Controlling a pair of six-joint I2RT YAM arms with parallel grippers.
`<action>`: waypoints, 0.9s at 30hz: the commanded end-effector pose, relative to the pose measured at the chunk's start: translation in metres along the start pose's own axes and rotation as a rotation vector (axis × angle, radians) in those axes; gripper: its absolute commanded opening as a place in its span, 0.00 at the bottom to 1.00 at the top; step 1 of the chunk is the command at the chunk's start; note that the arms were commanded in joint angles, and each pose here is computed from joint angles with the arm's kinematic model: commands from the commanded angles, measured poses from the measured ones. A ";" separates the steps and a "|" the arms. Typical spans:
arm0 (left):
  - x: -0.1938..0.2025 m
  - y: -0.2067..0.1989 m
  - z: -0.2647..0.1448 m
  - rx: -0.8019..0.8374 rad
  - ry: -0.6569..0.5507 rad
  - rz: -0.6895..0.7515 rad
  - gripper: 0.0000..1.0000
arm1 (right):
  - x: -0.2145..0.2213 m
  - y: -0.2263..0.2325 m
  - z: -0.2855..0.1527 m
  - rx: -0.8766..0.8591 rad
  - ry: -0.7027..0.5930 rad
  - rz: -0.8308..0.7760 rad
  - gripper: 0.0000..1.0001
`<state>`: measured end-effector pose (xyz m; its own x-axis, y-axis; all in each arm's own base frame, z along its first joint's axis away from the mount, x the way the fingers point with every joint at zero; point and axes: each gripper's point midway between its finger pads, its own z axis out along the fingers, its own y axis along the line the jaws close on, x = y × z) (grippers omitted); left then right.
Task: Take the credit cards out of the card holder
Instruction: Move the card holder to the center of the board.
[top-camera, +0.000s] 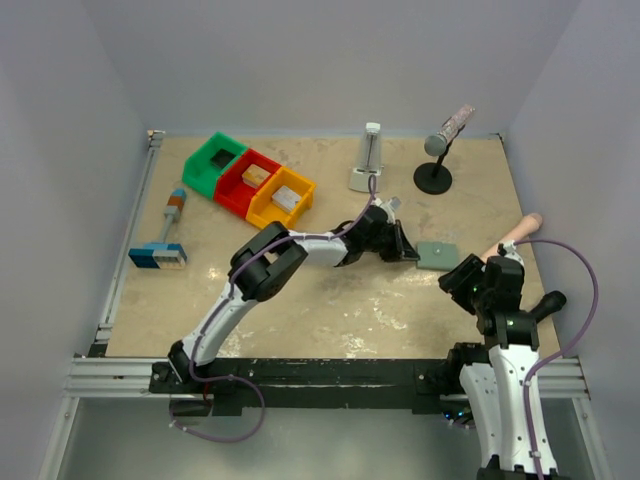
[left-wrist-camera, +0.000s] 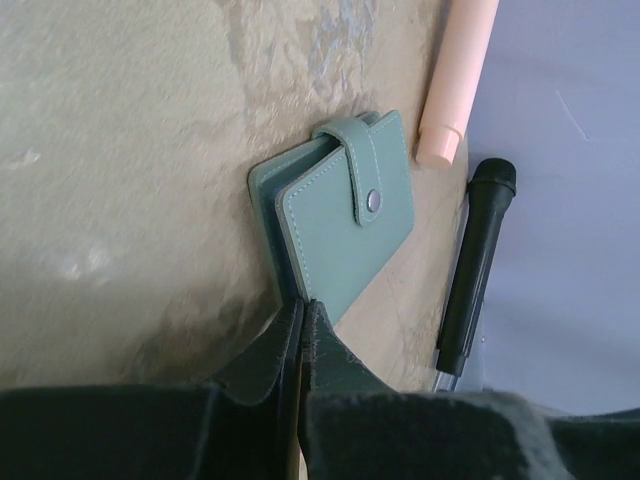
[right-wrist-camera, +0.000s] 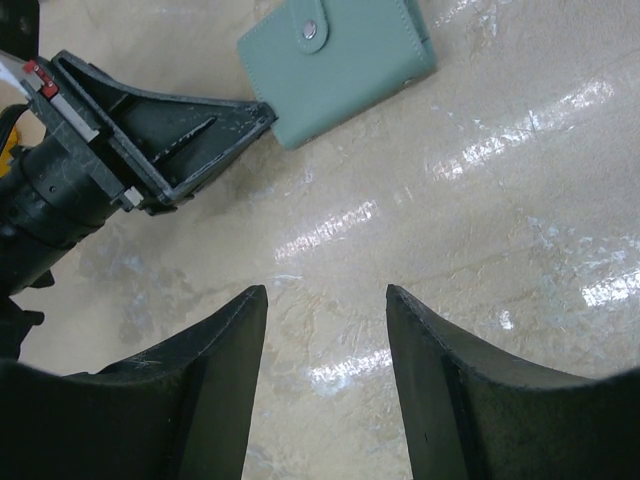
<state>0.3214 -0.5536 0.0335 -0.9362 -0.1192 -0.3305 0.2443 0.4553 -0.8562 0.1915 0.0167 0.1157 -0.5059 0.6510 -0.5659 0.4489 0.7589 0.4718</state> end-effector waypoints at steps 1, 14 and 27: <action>-0.029 -0.044 -0.041 0.096 -0.066 0.049 0.00 | -0.004 0.007 -0.003 -0.042 -0.020 -0.016 0.56; 0.043 0.041 -0.194 -0.139 -0.061 0.091 0.00 | 0.025 0.060 -0.015 -0.371 0.113 -0.230 0.57; 0.092 0.106 -0.284 -0.334 -0.065 0.125 0.00 | 0.094 0.093 -0.042 -0.524 0.382 -0.530 0.63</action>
<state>0.1944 -0.2883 0.0392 -0.9006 -0.1045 -0.4220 0.2411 0.6877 -0.6848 0.1569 0.1346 0.1144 -0.8450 0.1670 -0.5080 -0.1528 0.8350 0.5287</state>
